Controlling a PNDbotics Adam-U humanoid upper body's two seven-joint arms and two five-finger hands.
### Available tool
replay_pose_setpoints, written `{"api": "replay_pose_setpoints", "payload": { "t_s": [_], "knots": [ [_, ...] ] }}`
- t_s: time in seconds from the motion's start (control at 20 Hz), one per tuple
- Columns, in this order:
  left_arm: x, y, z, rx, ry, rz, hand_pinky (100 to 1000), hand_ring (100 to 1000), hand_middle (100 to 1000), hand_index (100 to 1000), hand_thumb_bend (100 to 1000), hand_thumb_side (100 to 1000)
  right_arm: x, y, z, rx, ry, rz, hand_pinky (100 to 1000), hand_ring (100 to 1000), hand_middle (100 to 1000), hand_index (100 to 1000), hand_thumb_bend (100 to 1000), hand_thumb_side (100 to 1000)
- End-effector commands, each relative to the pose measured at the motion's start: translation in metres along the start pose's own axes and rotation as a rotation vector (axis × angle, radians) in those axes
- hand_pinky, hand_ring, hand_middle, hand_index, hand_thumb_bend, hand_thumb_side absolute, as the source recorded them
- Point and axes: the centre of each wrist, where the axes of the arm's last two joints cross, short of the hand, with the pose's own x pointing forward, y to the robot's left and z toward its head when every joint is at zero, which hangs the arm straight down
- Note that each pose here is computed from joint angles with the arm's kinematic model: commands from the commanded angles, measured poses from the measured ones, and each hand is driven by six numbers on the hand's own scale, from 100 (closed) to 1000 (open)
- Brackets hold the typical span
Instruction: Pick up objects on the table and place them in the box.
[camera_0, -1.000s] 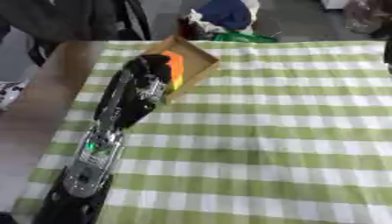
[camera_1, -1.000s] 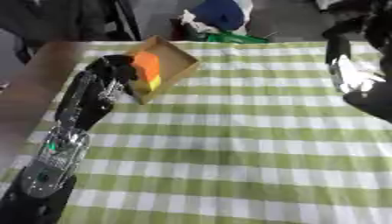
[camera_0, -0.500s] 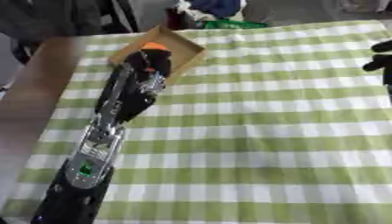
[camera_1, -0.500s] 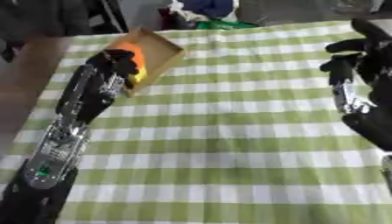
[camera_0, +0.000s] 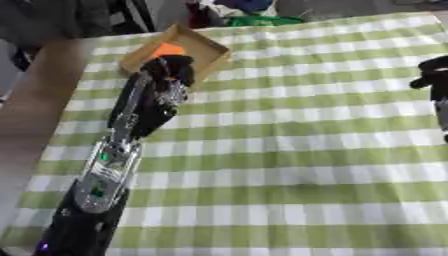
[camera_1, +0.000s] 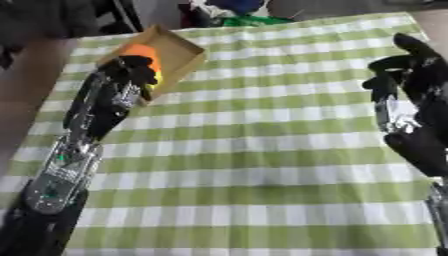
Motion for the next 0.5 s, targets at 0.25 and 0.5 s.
{"api": "replay_pose_setpoints", "payload": {
  "t_s": [0.25,0.5],
  "knots": [
    [0.0000,0.0033,0.0023,0.017,0.005,0.010,444,592,551,735,251,645,-0.0004,0.0003,0.0003,-0.019,0.002,-0.002,814,597,634,928,100,535],
    [-0.0002,0.0025,0.0034,0.020,0.007,0.019,443,591,549,734,251,645,-0.0024,0.0013,0.0023,-0.029,0.014,-0.009,812,593,629,926,100,549]
  ]
}}
